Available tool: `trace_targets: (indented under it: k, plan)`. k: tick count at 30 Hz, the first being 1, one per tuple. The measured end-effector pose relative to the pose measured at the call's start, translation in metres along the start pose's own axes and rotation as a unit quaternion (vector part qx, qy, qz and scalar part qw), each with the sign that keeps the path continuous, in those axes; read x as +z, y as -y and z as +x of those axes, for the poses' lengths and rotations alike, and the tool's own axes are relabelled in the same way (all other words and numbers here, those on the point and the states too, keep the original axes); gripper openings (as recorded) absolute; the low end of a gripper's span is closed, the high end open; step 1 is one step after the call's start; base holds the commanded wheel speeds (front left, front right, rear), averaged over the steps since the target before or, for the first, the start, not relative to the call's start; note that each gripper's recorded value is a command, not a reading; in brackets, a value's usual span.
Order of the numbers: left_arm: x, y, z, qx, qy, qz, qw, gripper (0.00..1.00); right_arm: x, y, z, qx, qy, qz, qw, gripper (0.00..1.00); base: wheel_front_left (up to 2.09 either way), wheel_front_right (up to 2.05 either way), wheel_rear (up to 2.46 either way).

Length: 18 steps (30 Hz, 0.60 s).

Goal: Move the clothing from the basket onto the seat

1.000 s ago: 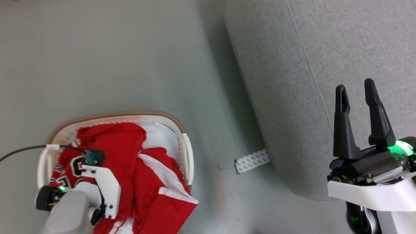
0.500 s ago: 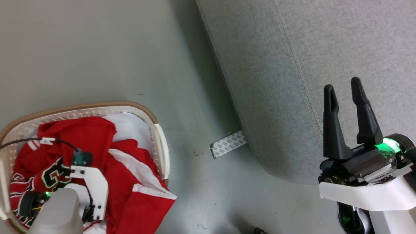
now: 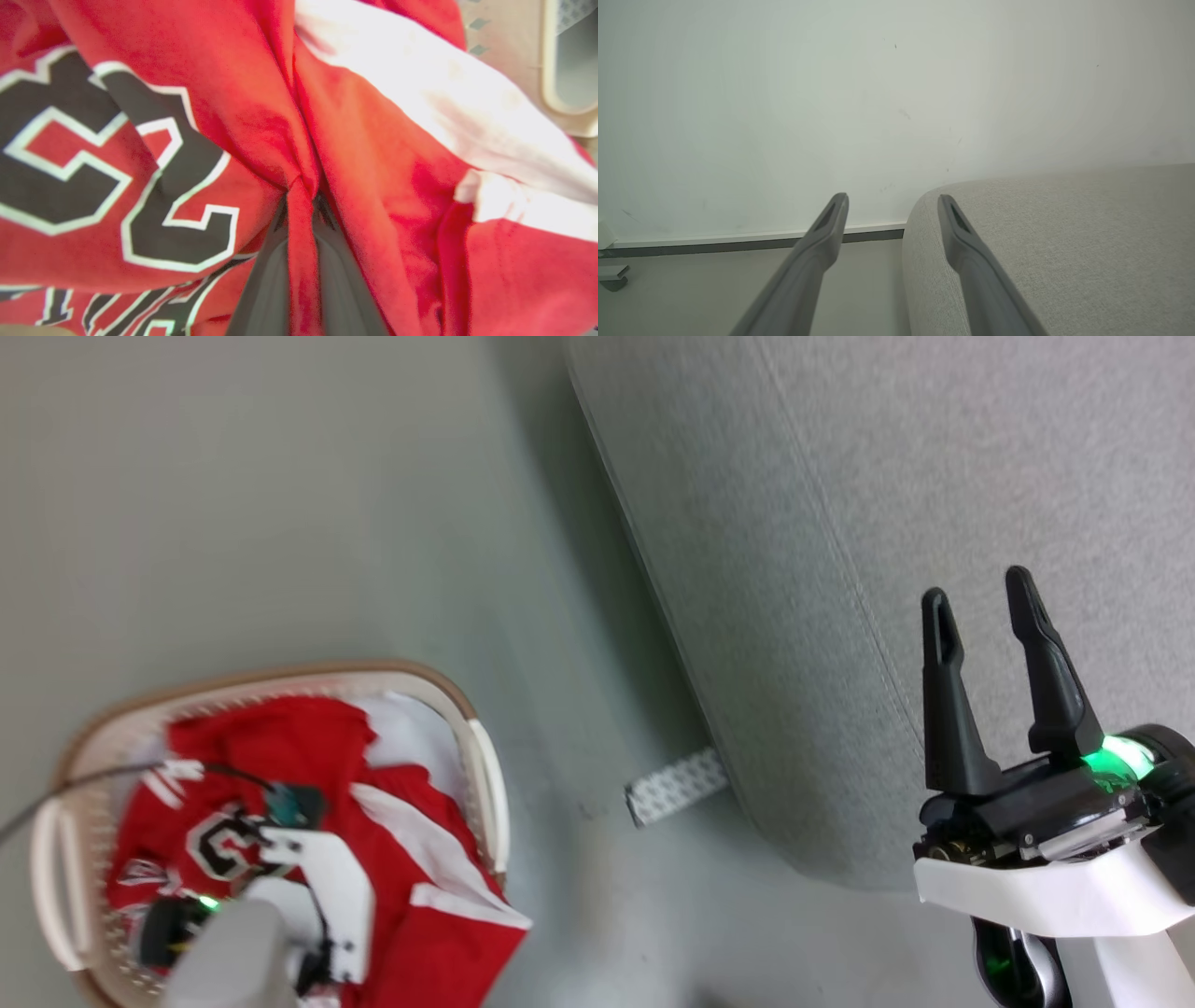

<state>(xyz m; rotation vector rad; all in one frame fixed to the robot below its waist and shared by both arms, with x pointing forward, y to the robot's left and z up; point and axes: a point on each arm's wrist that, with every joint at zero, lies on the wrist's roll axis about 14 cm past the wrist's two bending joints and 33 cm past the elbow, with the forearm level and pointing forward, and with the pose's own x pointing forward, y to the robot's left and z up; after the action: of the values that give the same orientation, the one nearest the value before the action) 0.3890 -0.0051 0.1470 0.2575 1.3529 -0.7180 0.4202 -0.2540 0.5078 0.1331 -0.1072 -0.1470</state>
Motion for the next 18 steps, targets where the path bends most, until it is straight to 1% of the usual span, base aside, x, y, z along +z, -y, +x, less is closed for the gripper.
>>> trace_targets:
  k: [3, 5, 7, 10, 14, 18]
  plan:
    - [0.008, 0.014, -0.019, -0.008, 0.036, -0.01, 0.999, 0.0, 0.014, -0.002, -0.006, 0.004, 0.017, -0.006, 1.0, 1.0, 0.0, 0.0, 0.0]
    - [0.022, 0.019, -0.034, -0.008, 0.074, -0.015, 0.997, 0.0, 0.021, -0.005, -0.011, 0.007, 0.025, -0.005, 1.0, 1.0, 0.0, 0.0, 0.0]
    - [0.037, 0.019, -0.052, -0.001, 0.116, -0.011, 0.993, 0.0, 0.031, -0.01, -0.013, 0.016, 0.04, -0.005, 0.999, 1.0, 0.0, 0.0, 0.0]
    - [0.051, 0.034, -0.078, -0.008, 0.173, -0.01, 0.985, 0.0, 0.044, -0.019, -0.017, 0.029, 0.057, -0.002, 0.998, 1.0, 0.0, 0.0, 0.0]
    - [0.062, 0.042, -0.115, -0.011, 0.244, -0.015, 0.97, 0.0, 0.055, -0.032, -0.026, 0.048, 0.074, 0.011, 0.996, 1.0, 0.0, 0.0, 0.0]
    - [0.072, 0.039, -0.156, -0.011, 0.316, -0.033, 0.948, 0.0, 0.062, -0.043, -0.034, 0.063, 0.084, 0.022, 0.994, 1.0, 0.0, 0.0, 0.0]
